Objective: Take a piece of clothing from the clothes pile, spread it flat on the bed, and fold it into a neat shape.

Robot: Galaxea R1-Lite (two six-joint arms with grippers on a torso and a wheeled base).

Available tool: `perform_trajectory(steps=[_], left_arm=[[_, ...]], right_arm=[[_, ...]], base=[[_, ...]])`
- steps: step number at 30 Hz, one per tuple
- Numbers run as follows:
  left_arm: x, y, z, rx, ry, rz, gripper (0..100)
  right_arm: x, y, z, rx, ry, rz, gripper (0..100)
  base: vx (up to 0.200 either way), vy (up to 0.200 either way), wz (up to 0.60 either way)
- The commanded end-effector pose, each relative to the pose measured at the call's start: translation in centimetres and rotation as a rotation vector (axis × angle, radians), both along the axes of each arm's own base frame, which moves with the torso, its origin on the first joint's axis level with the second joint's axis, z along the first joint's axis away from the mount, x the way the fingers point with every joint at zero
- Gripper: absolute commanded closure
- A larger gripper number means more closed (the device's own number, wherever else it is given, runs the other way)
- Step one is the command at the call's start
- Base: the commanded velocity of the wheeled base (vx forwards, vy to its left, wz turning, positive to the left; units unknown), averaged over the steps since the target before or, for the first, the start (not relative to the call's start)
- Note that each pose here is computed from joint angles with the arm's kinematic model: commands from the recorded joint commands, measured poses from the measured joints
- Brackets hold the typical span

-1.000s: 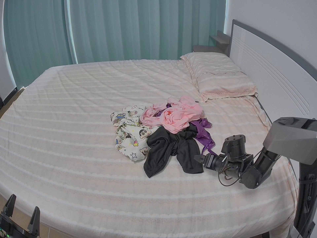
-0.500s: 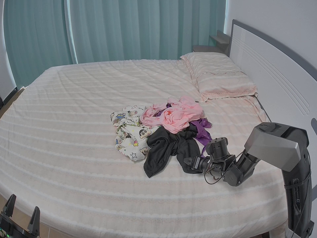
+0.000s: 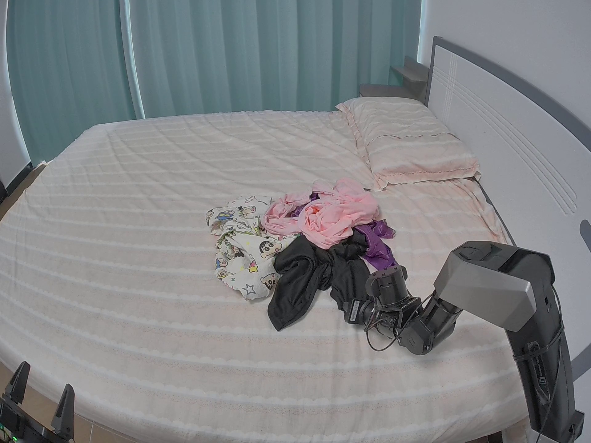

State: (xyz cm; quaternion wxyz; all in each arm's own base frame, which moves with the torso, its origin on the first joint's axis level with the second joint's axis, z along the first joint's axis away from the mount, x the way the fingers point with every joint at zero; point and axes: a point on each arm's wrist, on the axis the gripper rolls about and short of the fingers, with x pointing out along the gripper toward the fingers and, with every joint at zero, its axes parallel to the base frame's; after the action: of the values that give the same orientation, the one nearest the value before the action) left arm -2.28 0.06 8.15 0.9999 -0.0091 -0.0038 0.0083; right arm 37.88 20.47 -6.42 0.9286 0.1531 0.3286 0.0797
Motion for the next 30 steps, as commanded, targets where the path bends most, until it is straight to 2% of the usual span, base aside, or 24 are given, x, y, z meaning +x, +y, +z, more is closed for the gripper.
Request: perform_trajectory(steps=[1, 5, 12, 15, 20, 27, 28, 29, 30], left_arm=[[0.1, 0.0, -0.5, 0.000, 0.007, 0.000, 0], [0.1, 0.0, -0.5, -0.002, 0.007, 0.002, 0], [0.1, 0.0, -0.5, 0.000, 0.007, 0.002, 0], [0.1, 0.0, -0.5, 0.000, 0.007, 0.002, 0], [0.0, 0.0, -0.5, 0.010, 0.006, -0.001, 0], [0.0, -0.1, -0.4, 0.011, -0.003, -0.041, 0], [-0.2, -0.1, 0.7, -0.008, -0.057, -0.055, 0], [-1.4, -0.2, 5.1, -0.070, -0.217, -0.105, 0], [-1.7, -0.2, 6.7, -0.096, -0.245, -0.141, 0]], right_arm=[[0.1, -0.3, 0.4, 0.012, -0.029, -0.004, 100], [-0.4, -1.5, 2.0, 0.035, -0.080, -0.016, 100], [-2.7, -4.1, 4.3, 0.044, -0.053, -0.007, 100], [-3.1, -4.3, 4.4, 0.048, -0.043, 0.001, 100], [-4.9, -5.9, 5.5, 0.080, -0.080, -0.004, 100], [-9.0, -7.2, 7.8, 0.178, -0.102, 0.052, 100], [-9.8, -7.6, 8.3, 0.214, -0.110, 0.060, 100], [-11.0, -8.0, 9.1, 0.253, -0.124, 0.077, 100], [-11.4, -8.2, 9.3, 0.264, -0.127, 0.083, 100]], base=[[0.000, 0.000, 0.00], [0.000, 0.000, 0.00], [0.000, 0.000, 0.00], [0.000, 0.000, 0.00], [0.000, 0.000, 0.00], [0.000, 0.000, 0.00], [0.000, 0.000, 0.00], [0.000, 0.000, 0.00], [0.000, 0.000, 0.00]])
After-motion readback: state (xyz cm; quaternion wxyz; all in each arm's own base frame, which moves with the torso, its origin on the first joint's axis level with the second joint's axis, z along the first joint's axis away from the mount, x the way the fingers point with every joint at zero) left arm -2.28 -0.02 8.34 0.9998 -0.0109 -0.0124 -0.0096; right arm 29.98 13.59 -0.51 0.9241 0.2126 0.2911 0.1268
